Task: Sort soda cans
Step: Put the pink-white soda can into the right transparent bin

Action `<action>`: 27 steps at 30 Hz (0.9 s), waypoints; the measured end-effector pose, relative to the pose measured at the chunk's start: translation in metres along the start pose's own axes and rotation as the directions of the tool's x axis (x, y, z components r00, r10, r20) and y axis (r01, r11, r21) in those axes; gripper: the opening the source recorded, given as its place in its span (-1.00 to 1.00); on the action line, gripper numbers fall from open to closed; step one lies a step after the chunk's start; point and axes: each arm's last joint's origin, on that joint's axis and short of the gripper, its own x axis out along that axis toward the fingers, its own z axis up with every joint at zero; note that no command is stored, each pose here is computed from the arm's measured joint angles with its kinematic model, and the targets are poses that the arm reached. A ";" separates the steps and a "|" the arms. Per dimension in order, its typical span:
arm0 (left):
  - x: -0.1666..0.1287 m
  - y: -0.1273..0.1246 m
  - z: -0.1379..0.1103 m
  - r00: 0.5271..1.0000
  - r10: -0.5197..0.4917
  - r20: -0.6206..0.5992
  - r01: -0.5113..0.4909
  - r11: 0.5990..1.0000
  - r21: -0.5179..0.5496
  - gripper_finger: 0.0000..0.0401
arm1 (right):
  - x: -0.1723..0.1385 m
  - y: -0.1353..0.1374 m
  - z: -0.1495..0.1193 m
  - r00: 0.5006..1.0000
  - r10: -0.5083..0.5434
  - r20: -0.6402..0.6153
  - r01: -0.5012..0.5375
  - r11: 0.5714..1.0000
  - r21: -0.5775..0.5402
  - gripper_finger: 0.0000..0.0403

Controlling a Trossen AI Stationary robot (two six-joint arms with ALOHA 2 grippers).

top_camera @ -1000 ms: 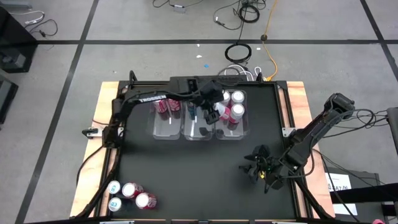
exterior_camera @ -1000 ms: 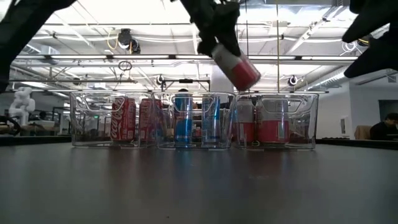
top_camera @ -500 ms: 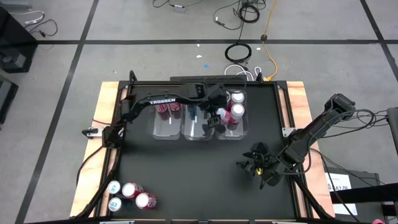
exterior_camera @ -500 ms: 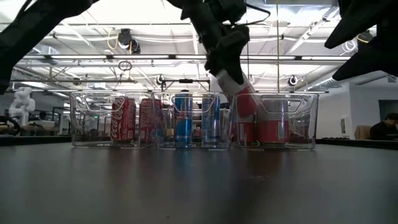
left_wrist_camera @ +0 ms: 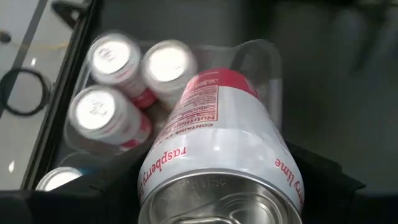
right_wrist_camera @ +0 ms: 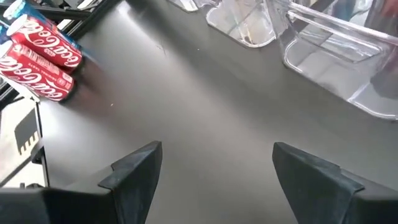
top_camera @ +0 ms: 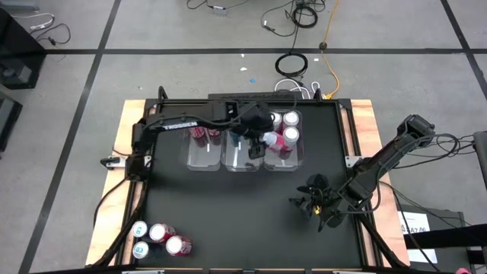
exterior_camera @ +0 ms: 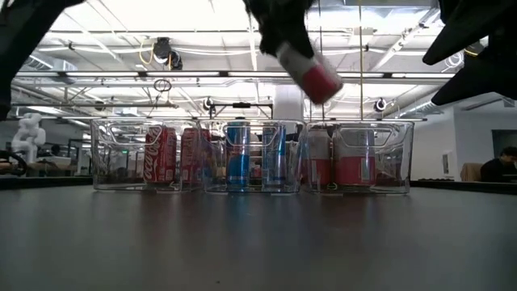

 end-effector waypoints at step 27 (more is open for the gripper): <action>0.021 -0.098 -0.035 0.942 -0.050 -0.332 -0.004 0.987 -0.160 0.60 | -0.001 0.001 -0.007 0.971 0.043 -0.237 -0.074 0.990 -0.122 0.48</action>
